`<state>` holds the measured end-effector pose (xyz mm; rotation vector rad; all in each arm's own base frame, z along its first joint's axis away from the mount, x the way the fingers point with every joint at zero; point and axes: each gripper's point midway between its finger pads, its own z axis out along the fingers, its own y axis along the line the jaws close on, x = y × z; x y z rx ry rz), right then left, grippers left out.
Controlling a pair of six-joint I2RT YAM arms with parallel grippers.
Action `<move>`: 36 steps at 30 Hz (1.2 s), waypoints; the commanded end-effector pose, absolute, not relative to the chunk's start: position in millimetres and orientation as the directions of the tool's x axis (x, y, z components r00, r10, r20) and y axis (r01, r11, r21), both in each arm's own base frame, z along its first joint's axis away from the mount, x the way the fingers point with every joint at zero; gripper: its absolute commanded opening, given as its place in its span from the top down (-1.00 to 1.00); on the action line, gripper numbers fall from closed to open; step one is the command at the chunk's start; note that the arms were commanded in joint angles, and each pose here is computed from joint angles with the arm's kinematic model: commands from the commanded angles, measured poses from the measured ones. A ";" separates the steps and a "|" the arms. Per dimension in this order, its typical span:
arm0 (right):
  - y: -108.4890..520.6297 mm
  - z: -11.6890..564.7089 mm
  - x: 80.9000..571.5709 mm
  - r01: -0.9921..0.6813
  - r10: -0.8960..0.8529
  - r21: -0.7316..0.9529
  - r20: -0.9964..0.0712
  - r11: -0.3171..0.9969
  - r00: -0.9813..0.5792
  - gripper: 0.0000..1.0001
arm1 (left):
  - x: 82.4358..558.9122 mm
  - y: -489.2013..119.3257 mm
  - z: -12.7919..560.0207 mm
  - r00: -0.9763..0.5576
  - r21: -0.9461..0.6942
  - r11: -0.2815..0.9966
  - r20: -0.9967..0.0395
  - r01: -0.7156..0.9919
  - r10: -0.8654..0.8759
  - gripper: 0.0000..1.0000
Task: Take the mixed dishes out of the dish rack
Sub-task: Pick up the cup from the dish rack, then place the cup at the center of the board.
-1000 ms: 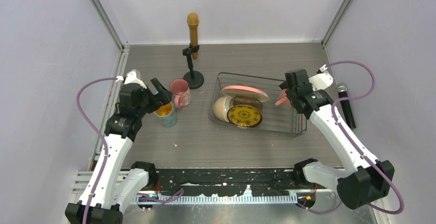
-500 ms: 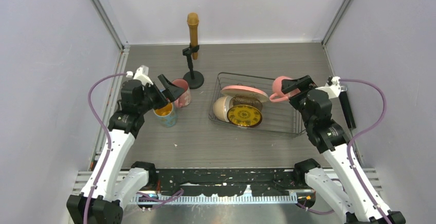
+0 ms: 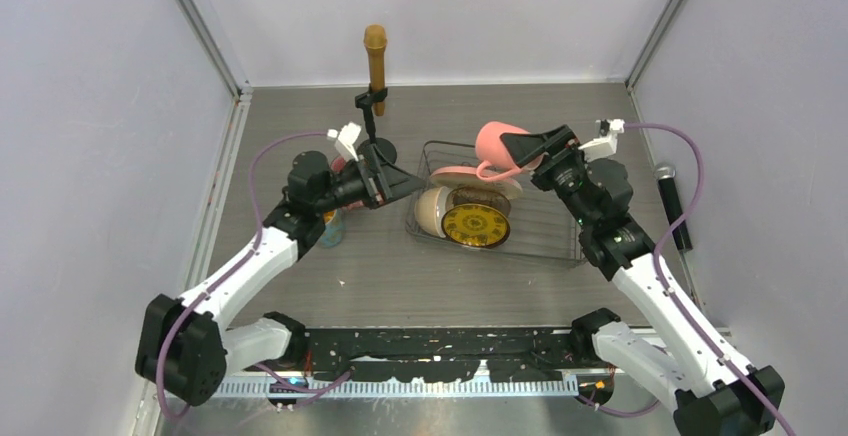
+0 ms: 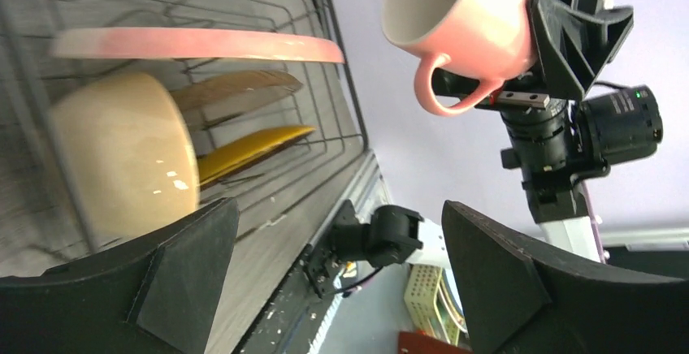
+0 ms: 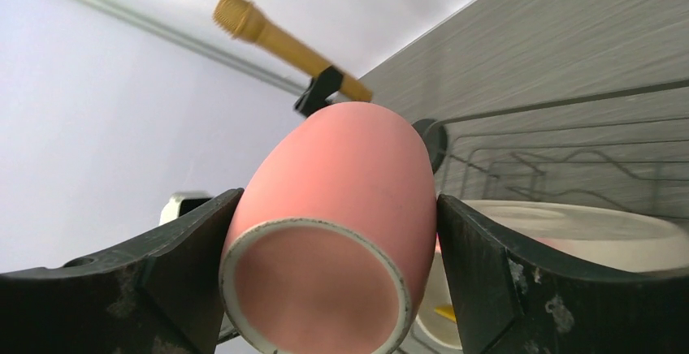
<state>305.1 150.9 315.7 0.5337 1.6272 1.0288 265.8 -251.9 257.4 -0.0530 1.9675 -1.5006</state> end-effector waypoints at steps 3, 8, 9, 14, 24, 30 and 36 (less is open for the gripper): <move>190.0 397.3 283.5 -0.445 0.808 0.797 -0.542 0.407 -0.230 0.63 | 253.7 -295.0 311.3 -0.768 -0.859 0.142 -0.505 0.492 -0.393 -0.99; 222.1 396.5 275.3 -0.491 0.799 0.782 -0.548 0.384 -0.249 0.63 | 251.1 -313.4 313.8 -0.793 -0.869 0.066 -0.477 0.490 -0.379 -0.99; 229.2 391.6 275.2 -0.491 0.794 0.785 -0.548 0.379 -0.264 0.63 | 250.3 -315.5 314.9 -0.796 -0.869 0.051 -0.473 0.492 -0.377 -0.99; 248.8 391.2 274.2 -0.518 0.790 0.783 -0.539 0.343 -0.292 0.62 | 246.1 -322.5 319.0 -0.815 -0.875 -0.022 -0.442 0.484 -0.375 -0.90; 258.1 382.0 275.6 -0.514 0.798 0.787 -0.532 0.341 -0.284 0.62 | 245.7 -326.4 324.9 -0.830 -0.874 -0.097 -0.410 0.476 -0.379 0.38; 260.7 371.9 274.4 -0.503 0.793 0.797 -0.526 0.335 -0.306 0.56 | 247.7 -326.6 323.9 -0.834 -0.881 -0.117 -0.382 0.459 -0.398 1.00; 254.4 350.6 277.7 -0.422 0.777 0.817 -0.540 0.392 -0.323 -0.71 | 239.9 -323.6 338.8 -0.831 -0.844 -0.214 -0.381 0.491 -0.404 1.00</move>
